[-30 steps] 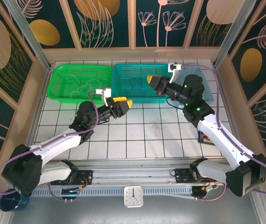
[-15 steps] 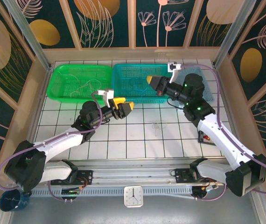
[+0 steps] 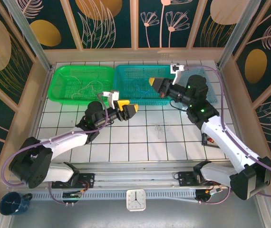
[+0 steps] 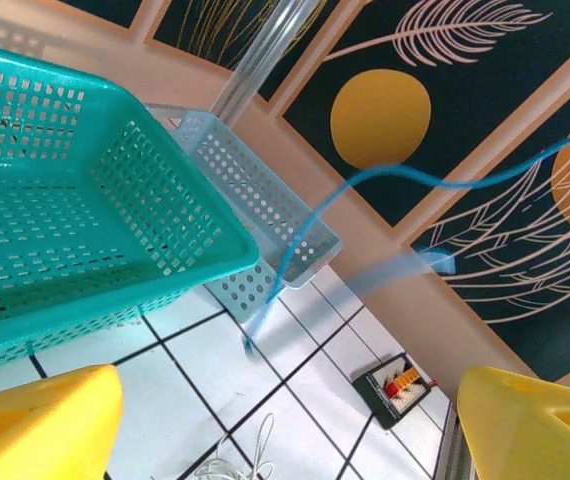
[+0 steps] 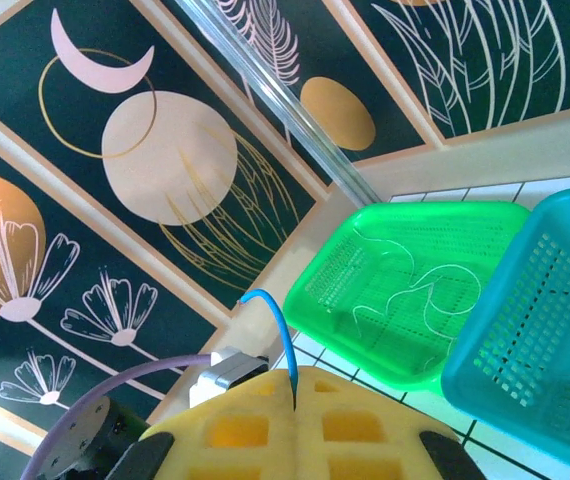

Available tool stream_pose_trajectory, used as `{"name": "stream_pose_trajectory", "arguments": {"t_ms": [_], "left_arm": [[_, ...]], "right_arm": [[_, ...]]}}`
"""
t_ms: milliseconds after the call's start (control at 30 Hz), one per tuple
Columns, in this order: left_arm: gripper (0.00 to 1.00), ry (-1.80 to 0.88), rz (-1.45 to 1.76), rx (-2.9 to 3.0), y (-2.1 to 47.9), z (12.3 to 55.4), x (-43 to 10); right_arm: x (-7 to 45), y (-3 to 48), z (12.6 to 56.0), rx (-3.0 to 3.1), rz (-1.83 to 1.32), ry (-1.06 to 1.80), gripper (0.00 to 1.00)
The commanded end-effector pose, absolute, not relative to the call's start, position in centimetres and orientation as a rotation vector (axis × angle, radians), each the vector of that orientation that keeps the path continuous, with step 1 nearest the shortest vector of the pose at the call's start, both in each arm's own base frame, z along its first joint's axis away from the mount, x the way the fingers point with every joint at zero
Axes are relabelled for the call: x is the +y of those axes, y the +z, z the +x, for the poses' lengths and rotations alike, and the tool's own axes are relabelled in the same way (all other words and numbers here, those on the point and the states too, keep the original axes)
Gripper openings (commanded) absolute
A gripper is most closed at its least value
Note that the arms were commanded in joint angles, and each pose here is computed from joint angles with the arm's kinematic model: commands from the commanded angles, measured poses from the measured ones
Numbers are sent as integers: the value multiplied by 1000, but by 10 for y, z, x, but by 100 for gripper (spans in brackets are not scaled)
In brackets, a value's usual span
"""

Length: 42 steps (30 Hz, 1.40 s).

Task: Untangle the cables

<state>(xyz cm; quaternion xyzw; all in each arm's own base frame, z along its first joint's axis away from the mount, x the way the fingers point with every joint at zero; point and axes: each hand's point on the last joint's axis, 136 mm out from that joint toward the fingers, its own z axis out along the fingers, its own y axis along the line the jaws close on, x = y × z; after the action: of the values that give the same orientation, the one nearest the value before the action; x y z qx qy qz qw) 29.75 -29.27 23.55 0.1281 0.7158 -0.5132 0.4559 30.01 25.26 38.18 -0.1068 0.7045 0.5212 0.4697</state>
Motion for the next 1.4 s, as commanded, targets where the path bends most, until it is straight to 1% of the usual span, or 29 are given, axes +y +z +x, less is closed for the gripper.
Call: {"name": "stream_pose_trajectory", "arguments": {"t_ms": [0,67,133,367,400,433,500,567,600,633,700,800,900,967,1000,1167,1367], "left_arm": [[87,-1260,347,1671,259,304,-295],[87,-1257,343,1668,259,306,-295],[84,-1258,344,1668,258,307,-297],[54,-1280,354,1639,263,312,-303],[52,-1279,352,1635,264,313,-303],[52,-1279,351,1632,265,313,-303],[55,-1276,348,1628,266,314,-303],[63,-1271,345,1627,267,316,-303],[65,-1269,342,1628,267,317,-303],[65,-1265,340,1627,266,317,-303],[60,-1268,343,1624,267,317,-304],[46,-1270,343,1620,266,318,-304],[21,-1272,340,1612,267,318,-303],[2,-1269,334,1614,266,317,-303],[0,-1263,330,1616,266,318,-301],[0,-1236,310,1648,253,314,-294],[0,-1187,268,1697,230,303,-276]], "right_arm": [[259,397,293,1674,-297,1316,0],[262,397,290,1673,-305,1325,0],[263,398,288,1672,-307,1330,0],[265,402,285,1662,-311,1345,0],[264,402,285,1663,-310,1346,0],[265,402,284,1662,-312,1348,0],[265,403,283,1659,-313,1349,0],[265,403,283,1659,-311,1352,0],[264,403,283,1659,-310,1352,0],[265,403,282,1658,-312,1354,0],[264,404,282,1655,-311,1355,0],[264,404,282,1654,-310,1354,0],[263,404,283,1655,-307,1344,0],[261,403,286,1657,-297,1325,0],[259,402,289,1658,-287,1311,0],[228,398,315,1660,-175,1233,0],[163,399,345,1611,23,1142,0]]}}
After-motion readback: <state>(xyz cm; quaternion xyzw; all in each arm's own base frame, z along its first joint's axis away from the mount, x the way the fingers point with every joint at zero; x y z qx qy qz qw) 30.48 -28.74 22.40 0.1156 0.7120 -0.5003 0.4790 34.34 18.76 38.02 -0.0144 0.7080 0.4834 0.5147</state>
